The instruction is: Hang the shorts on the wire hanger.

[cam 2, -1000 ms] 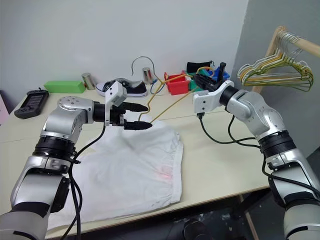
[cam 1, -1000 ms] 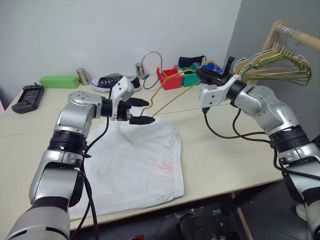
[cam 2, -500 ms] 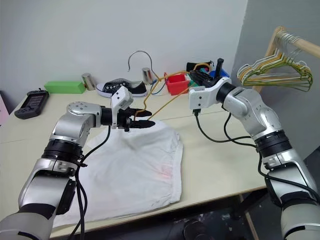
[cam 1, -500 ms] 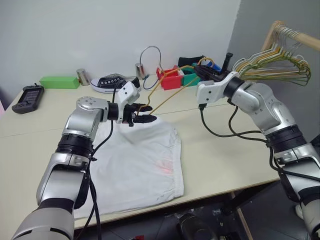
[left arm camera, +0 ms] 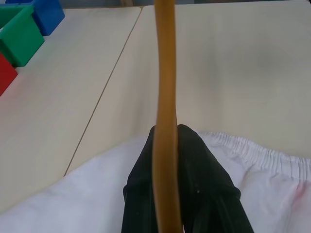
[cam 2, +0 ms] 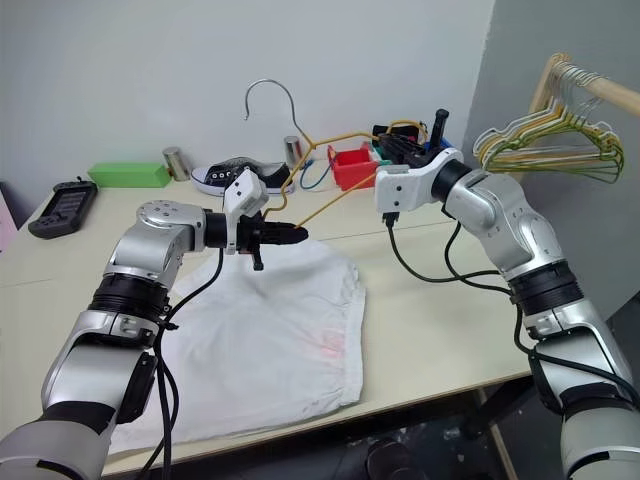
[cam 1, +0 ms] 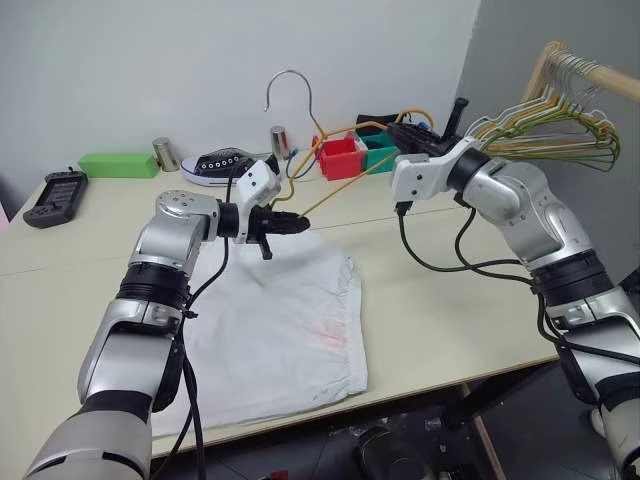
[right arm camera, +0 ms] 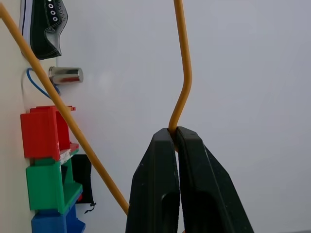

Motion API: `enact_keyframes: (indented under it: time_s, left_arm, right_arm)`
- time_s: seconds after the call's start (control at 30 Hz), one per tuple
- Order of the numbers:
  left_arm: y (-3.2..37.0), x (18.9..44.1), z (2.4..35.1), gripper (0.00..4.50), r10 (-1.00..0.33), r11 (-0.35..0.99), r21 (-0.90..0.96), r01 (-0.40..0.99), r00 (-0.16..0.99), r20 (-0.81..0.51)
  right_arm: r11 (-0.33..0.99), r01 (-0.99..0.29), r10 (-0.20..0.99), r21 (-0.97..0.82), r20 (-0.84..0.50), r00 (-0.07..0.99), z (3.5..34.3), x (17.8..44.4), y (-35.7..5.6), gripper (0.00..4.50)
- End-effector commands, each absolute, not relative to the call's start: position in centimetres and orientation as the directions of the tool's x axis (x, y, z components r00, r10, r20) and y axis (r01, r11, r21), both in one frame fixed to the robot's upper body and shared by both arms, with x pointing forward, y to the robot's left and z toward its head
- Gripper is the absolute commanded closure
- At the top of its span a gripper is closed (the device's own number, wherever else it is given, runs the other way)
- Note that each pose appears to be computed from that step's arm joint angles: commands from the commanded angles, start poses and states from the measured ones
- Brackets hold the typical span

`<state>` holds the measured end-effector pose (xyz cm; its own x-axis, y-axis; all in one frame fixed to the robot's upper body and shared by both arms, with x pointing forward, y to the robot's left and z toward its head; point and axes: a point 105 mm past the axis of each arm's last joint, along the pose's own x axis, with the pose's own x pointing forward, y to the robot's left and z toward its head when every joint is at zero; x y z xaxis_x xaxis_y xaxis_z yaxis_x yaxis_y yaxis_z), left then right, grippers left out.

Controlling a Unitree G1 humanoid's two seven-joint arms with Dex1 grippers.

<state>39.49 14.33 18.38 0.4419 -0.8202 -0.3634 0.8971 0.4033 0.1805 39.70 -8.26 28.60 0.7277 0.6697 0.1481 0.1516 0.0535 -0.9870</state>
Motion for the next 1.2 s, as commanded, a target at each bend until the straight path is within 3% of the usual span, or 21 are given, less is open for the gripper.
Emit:
enact_keyframes:
  time_s: [0.03, 0.1, 0.23, 0.43, 0.77, 1.0, 1.2]
  left_arm:
    - [14.1, 39.9, 20.1, 4.43, -0.820, 0.402, 0.241, 0.883, 0.465, -0.334]
    - [14.3, 40.0, 20.1, 4.43, -0.808, 0.405, 0.266, 0.875, 0.479, -0.343]
    - [14.7, 40.5, 20.2, 4.50, -0.771, 0.422, 0.345, 0.838, 0.532, -0.350]
    - [15.8, 41.3, 19.3, 4.50, -0.646, 0.398, 0.572, 0.717, 0.662, -0.381]
    - [16.1, 40.8, 18.2, 4.50, -0.539, 0.190, 0.824, 0.533, 0.758, -0.366]
    - [14.0, 40.4, 20.3, 4.50, -0.556, 0.072, 0.929, 0.364, 0.788, -0.265]
    - [12.4, 39.4, 20.8, 4.50, -0.574, -0.078, 0.958, 0.275, 0.773, -0.269]
  right_arm:
    - [0.098, 0.189, 0.681, -0.977, 0.205, 0.703, 30.5, 38.8, -8.3, 4.50]
    - [0.093, 0.117, 0.688, -0.989, 0.148, 0.711, 29.4, 38.9, -8.2, 4.50]
    - [0.107, -0.048, 0.694, -0.993, 0.040, 0.719, 27.5, 38.9, -8.3, 3.78]
    - [0.091, -0.207, 0.692, -0.974, -0.088, 0.716, 26.3, 38.0, -9.2, 2.34]
    - [0.172, -0.369, 0.646, -0.913, -0.178, 0.742, 25.5, 37.6, -11.0, 0.03]
    - [0.073, -0.456, 0.571, -0.887, -0.338, 0.748, 21.9, 38.3, -12.6, 0.01]
    - [0.047, -0.421, 0.473, -0.906, -0.351, 0.808, 21.3, 40.0, -14.2, 0.01]
